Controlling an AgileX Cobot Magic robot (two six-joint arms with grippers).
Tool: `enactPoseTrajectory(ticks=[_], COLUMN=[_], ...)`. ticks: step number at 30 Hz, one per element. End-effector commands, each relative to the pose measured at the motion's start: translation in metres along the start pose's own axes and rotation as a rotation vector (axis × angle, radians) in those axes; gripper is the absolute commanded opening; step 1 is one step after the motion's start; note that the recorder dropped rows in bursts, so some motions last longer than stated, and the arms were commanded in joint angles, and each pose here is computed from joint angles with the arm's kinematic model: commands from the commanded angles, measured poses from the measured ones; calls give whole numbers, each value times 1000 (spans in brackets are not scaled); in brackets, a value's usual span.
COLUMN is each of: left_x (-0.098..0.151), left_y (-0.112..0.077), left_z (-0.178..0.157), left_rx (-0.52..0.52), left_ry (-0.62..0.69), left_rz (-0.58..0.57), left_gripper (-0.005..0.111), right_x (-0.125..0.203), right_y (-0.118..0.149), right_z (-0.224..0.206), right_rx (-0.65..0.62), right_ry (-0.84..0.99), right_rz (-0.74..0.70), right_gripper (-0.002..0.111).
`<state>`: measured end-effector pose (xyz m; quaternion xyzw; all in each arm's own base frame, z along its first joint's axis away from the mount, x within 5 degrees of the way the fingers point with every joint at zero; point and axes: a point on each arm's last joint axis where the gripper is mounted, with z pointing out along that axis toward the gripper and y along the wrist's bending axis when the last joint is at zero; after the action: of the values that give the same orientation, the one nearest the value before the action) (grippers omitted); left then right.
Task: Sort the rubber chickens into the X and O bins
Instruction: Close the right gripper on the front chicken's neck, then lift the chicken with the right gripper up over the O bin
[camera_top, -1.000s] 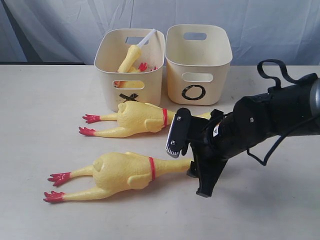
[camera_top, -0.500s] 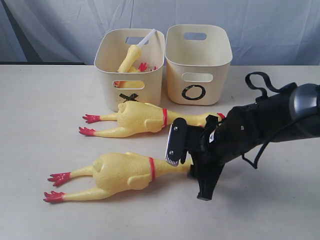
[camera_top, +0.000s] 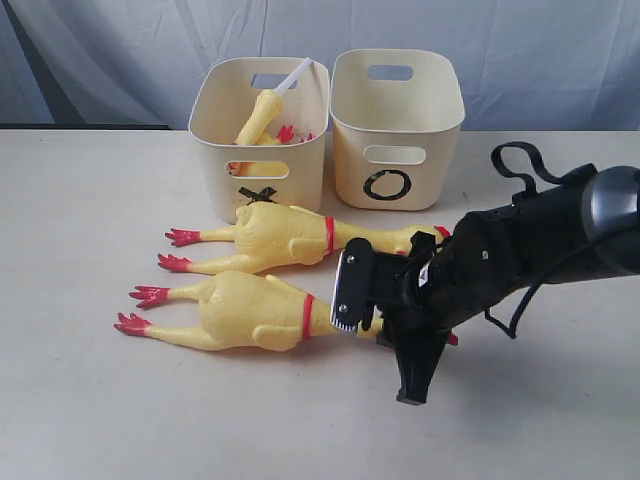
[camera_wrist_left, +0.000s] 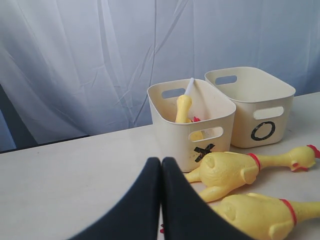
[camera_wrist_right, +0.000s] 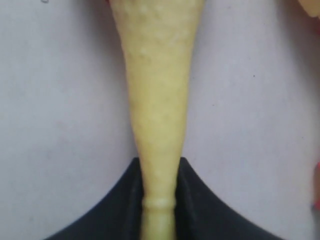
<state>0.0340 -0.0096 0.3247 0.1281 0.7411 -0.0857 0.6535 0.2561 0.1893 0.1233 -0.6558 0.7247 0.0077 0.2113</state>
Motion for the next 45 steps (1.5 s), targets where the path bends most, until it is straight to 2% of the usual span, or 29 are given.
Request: enactPoseTrajectory(ticks=[1,8,17,27,40,45], left_x=[2,2,2,2,2,2], left_y=[0,0,0,0,0,0], left_z=[-1,-1,-1,-1,-1,-1], left_rx=[-1,-1,-1,-1,-1,-1], left_ry=[3,3,3,3,3,3], left_rz=[2,2,2,2,2,2], left_gripper=[0,0,0,0,0,0], right_x=[-5,-11,-26,-34,-36,-22], right_y=[-2,-2,-2,-26,-49,-74], right_z=[-18,-53,-105,-154,-173,-177], right_rx=[7,16,69,417,714,772], right_ry=[-22,-68,-265,-497,-623,-601], right_rz=[1,8,191,288,335,456], right_gripper=[-1,-1,-1,-1,-1,-1])
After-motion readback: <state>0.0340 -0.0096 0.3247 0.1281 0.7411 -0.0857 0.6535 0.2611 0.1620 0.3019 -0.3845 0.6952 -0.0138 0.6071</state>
